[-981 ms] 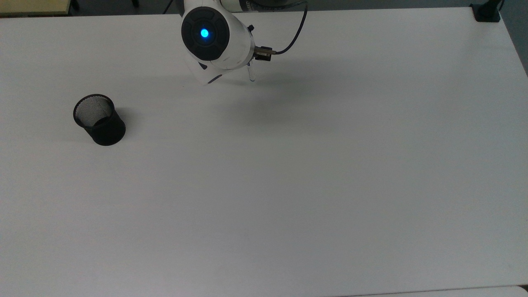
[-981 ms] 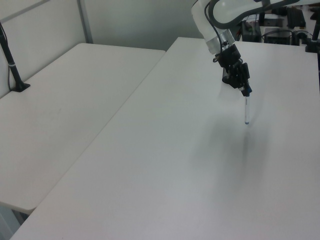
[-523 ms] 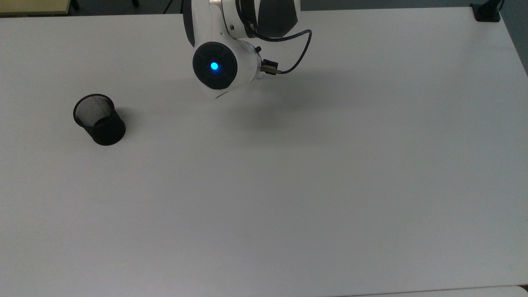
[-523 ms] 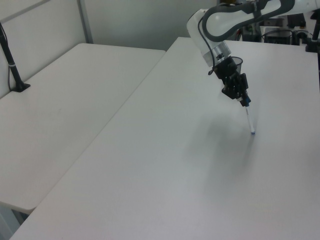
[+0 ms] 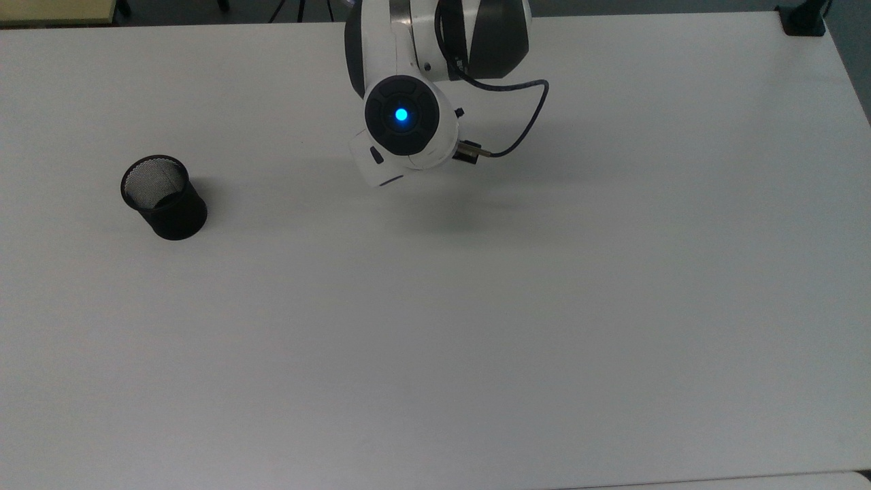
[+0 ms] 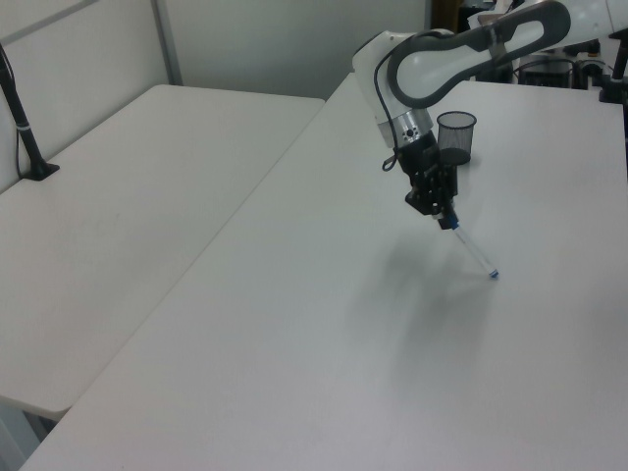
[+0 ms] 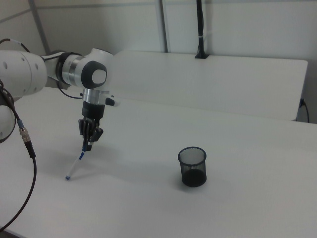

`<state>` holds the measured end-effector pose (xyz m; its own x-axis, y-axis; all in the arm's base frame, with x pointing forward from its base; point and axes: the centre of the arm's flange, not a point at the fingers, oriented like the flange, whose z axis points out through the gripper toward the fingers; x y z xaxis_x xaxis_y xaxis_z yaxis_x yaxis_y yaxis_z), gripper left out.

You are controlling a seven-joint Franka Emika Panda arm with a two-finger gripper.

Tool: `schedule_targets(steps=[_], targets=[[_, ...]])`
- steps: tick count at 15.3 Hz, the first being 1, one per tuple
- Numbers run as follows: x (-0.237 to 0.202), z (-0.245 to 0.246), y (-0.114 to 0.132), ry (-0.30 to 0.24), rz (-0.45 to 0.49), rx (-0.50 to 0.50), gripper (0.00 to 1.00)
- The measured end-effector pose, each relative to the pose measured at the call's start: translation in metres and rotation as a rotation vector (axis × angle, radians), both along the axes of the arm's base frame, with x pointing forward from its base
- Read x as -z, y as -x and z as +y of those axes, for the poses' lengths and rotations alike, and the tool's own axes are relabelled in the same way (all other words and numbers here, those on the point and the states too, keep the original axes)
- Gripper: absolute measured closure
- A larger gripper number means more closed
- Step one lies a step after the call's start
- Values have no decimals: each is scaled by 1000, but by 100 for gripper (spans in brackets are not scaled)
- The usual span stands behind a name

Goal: Remove the marker

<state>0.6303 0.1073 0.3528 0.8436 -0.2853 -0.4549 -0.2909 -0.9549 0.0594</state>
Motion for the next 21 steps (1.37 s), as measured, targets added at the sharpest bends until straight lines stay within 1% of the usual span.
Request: schedule_targets(steps=[2, 4, 6, 7, 8, 10, 15, 16, 17, 19, 21], targets=[[3, 2, -10, 13, -71, 3, 82], [2, 5, -16, 16, -114, -3, 81], [2, 16, -22, 41, -183, -46, 80], [4, 26, -24, 58, -218, -78, 76], [6, 36, -25, 74, -244, -104, 76], [9, 50, -25, 96, -268, -138, 64], [11, 52, -25, 106, -271, -147, 12], [10, 51, -25, 106, -272, -146, 8], [9, 51, -25, 105, -274, -146, 8], [4, 50, -26, 105, -283, -143, 0], [-11, 48, -27, 104, -305, -136, 0]])
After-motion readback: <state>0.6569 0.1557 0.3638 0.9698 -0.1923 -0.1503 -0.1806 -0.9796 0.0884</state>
